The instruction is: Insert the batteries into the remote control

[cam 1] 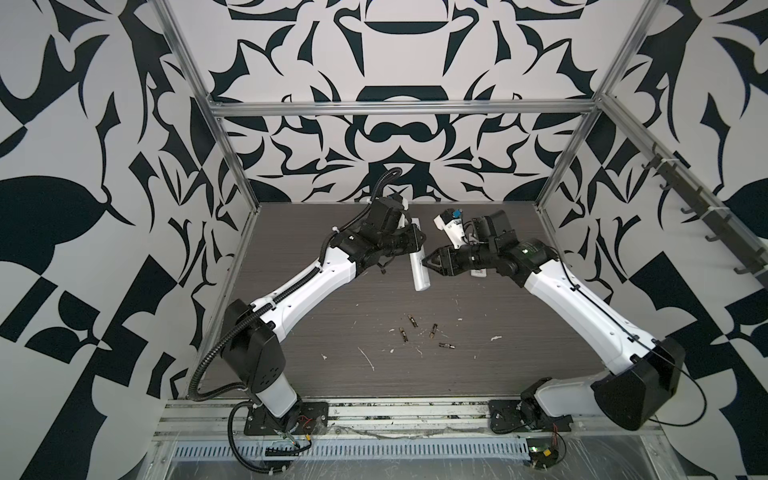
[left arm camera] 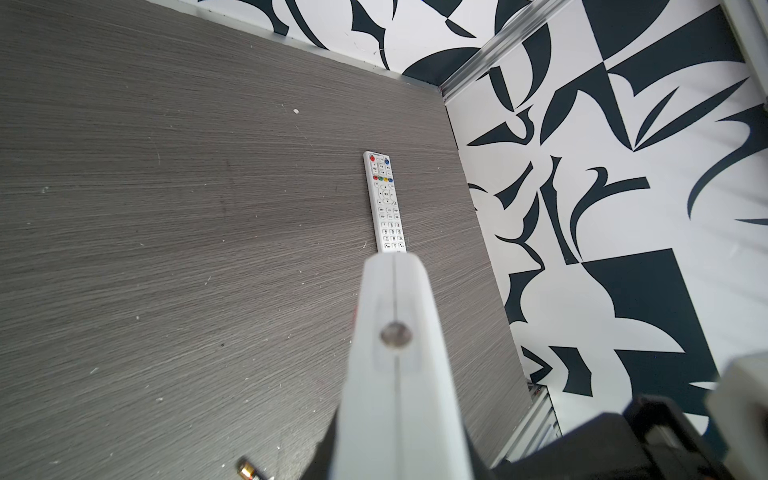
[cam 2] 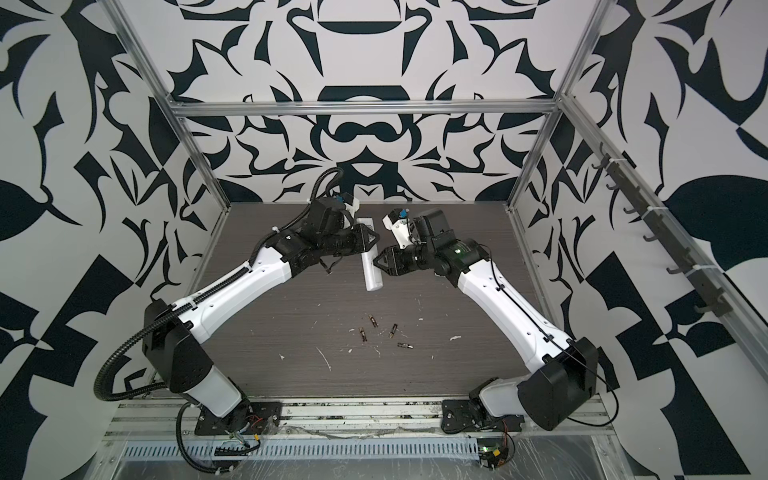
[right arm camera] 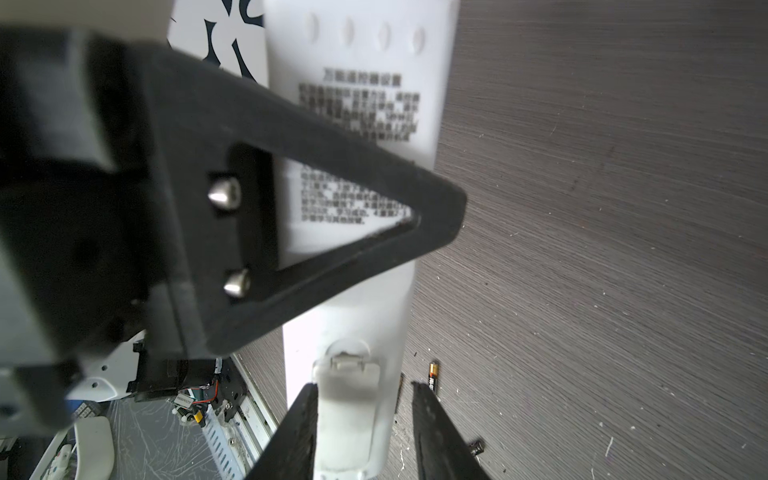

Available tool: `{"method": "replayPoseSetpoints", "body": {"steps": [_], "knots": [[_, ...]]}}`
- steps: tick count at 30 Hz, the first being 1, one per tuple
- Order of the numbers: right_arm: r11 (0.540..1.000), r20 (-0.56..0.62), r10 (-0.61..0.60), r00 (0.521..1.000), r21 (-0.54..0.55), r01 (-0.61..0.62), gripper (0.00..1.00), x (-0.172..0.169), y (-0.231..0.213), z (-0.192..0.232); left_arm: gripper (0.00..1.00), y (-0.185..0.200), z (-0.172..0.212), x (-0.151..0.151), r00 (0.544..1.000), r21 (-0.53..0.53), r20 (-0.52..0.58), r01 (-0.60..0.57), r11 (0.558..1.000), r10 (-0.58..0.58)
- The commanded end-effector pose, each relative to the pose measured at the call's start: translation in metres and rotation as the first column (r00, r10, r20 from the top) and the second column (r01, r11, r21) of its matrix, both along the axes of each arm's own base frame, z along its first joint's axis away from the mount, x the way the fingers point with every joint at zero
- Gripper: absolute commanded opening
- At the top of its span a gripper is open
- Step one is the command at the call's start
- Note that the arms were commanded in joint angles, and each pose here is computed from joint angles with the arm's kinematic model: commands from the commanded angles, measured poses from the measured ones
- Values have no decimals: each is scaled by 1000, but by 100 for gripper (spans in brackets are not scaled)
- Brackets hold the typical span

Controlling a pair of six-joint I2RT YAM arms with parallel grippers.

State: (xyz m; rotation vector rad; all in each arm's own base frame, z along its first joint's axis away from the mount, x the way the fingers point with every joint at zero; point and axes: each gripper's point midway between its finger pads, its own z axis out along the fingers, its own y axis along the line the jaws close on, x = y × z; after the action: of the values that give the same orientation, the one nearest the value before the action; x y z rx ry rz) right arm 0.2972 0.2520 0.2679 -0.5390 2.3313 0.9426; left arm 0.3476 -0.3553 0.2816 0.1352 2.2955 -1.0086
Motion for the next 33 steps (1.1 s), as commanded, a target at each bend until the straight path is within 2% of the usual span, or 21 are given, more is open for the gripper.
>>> {"method": "replayPoseSetpoints", "body": {"steps": [1,6,13,19,33], "knots": [[1000,12,5,1000,21,-5,41,1,1,3,0,-1,29,-5,999,-57,49,14,998,-11],[998,18,21,1000,54,-22,47,0,6,9,0,-2,29,-5,999,-59,48,19,998,-16],[997,42,18,999,79,-22,67,2,8,20,0,-3,30,-4,999,-62,50,20,998,-17],[998,16,6,1000,59,-6,68,7,8,8,0,-4,30,-5,998,-62,51,24,998,-21],[999,0,-50,999,4,50,59,15,-6,-4,0,-4,31,-4,998,-59,58,20,998,-17]]}}
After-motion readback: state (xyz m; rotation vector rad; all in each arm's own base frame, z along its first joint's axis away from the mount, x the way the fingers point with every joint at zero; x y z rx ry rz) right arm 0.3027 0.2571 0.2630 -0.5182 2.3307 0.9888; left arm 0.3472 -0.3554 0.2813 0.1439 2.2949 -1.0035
